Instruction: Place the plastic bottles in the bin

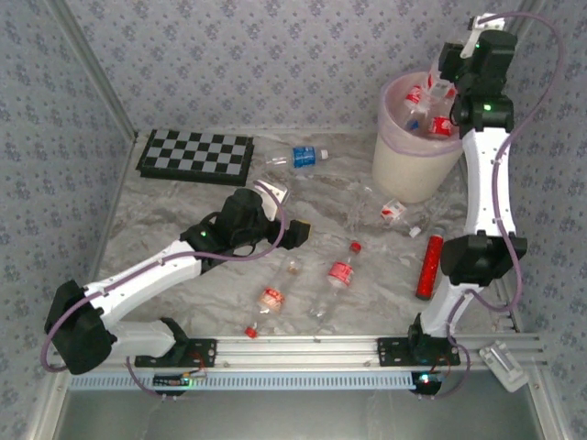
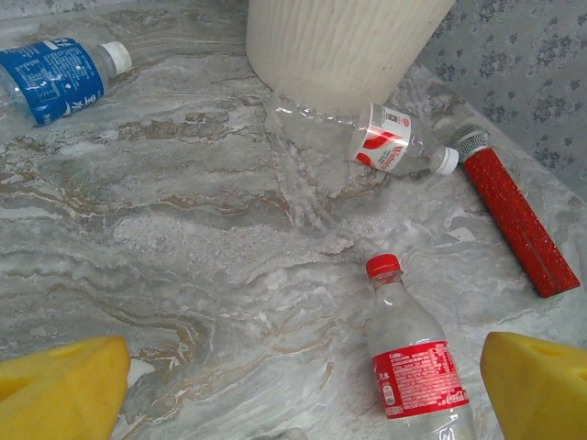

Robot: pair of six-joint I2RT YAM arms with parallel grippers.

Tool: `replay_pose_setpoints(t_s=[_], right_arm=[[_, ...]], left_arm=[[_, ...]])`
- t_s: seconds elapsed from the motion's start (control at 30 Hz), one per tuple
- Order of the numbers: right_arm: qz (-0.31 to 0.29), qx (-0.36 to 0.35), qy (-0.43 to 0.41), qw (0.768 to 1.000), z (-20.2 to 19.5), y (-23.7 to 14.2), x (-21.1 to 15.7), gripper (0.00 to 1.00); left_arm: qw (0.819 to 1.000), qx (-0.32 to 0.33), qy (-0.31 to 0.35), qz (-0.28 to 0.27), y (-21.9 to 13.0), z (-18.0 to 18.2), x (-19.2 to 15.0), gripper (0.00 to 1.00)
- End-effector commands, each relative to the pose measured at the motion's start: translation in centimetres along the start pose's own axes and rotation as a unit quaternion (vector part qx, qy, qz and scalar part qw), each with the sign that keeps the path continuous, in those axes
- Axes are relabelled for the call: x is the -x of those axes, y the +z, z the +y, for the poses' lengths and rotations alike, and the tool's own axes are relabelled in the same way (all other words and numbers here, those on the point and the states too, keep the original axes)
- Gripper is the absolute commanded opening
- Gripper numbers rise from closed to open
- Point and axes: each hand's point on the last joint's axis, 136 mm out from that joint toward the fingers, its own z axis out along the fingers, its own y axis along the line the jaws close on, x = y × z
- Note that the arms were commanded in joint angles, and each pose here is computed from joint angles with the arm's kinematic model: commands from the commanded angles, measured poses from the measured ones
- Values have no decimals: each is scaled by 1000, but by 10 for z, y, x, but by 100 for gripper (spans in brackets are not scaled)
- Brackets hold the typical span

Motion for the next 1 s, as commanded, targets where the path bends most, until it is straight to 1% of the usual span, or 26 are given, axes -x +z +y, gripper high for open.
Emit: replay_pose_setpoints(t_s=[0.0, 0.13, 0.3, 0.43, 0.53, 0.63, 0.8, 0.87, 0.97], right_arm=[[59, 2, -3, 998, 0, 9, -31, 12], [130, 10, 4, 991, 2, 14, -71, 12], [225, 9, 24, 974, 0, 18, -122, 12], [286, 3, 37, 958, -4, 36, -163, 18], [311, -8, 40, 950, -6, 53, -190, 19], [336, -11, 39, 941, -3, 62, -214, 19], [390, -8, 50, 919, 2, 63, -255, 23], [404, -10, 54, 913, 2, 63, -265, 24], [401, -10, 58, 914, 2, 63, -268, 26]], left_arm=[[1000, 2, -2, -5, -6, -3, 3, 98], [1000, 5, 0, -3, -4, -2, 2, 98], [1000, 4, 1, 3, 1, -2, 2, 98], [1000, 3, 4, 14, 6, -3, 0, 98], [999, 25, 11, 38, 7, 4, -6, 98], [997, 42, 19, 63, 5, 10, -13, 98], [996, 52, 26, 73, 4, 14, -18, 99], [995, 52, 28, 79, 6, 15, -20, 99], [994, 52, 30, 88, 11, 15, -21, 99]])
